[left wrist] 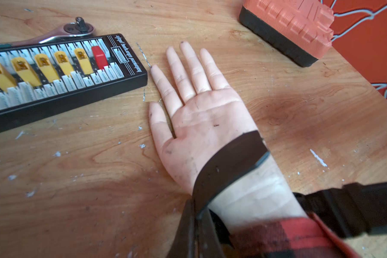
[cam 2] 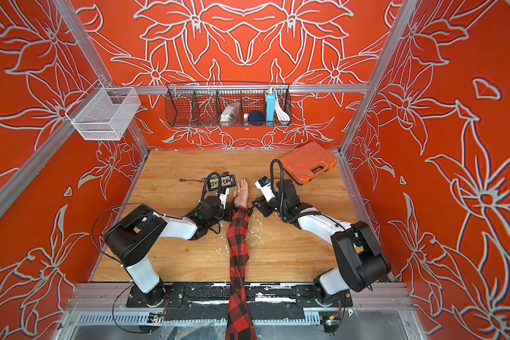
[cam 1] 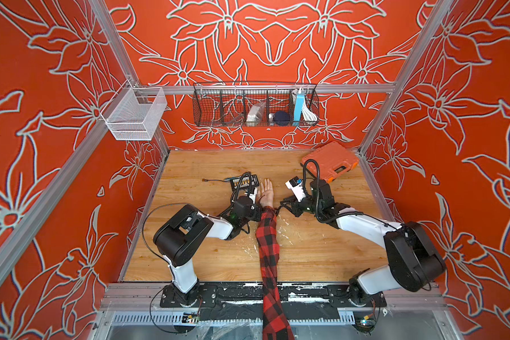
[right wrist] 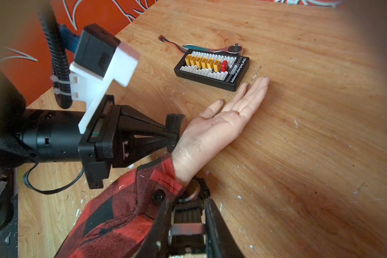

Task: Take off the watch
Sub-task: Untie the watch from the hand, then take off the watch from the hand.

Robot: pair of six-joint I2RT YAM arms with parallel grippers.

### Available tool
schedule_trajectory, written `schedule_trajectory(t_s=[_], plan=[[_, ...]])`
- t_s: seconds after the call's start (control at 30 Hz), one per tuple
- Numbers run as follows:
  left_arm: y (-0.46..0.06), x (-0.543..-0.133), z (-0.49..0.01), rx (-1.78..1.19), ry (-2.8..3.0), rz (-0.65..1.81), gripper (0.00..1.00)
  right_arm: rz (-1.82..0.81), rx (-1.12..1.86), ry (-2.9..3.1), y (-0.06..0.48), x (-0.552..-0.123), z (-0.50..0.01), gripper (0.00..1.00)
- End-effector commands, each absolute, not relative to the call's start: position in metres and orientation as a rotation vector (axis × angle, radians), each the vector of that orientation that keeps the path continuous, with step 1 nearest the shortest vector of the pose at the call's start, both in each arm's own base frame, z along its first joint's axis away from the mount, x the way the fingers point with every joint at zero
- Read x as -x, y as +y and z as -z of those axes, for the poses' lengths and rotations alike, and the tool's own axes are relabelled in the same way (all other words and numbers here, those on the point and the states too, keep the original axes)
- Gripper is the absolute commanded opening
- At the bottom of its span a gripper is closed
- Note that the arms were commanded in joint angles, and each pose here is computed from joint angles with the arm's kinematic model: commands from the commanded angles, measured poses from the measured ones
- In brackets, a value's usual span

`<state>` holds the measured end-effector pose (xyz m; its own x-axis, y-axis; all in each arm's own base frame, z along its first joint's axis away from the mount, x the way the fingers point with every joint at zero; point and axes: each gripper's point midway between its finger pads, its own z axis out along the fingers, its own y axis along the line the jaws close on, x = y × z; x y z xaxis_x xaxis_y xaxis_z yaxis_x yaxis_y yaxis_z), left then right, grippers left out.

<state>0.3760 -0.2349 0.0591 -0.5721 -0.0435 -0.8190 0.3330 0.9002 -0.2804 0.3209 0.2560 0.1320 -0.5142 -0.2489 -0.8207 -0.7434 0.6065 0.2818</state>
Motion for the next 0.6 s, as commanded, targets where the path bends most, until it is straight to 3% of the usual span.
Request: schedule_trajectory(t_s=[0.0, 0.2, 0.27, 0.57], plan=[[-0.225, -0.377, -0.070, -0.192, 2.117, 0.479, 0.00, -0.803, 0.749, 2.035, 0.252, -0.326, -0.140, 0.22], [-0.228, -0.376, -0.092, -0.202, 2.083, 0.503, 0.00, -0.813, 0.699, 2.065, 0.250, -0.325, -0.141, 0.50], [-0.229, -0.377, -0.103, -0.212, 2.066, 0.509, 0.00, -0.803, 0.675, 2.081, 0.247, -0.325, -0.140, 0.55], [-0.238, -0.375, -0.139, -0.259, 2.016, 0.559, 0.00, -0.828, 0.636, 2.113, 0.247, -0.325, -0.139, 0.58]])
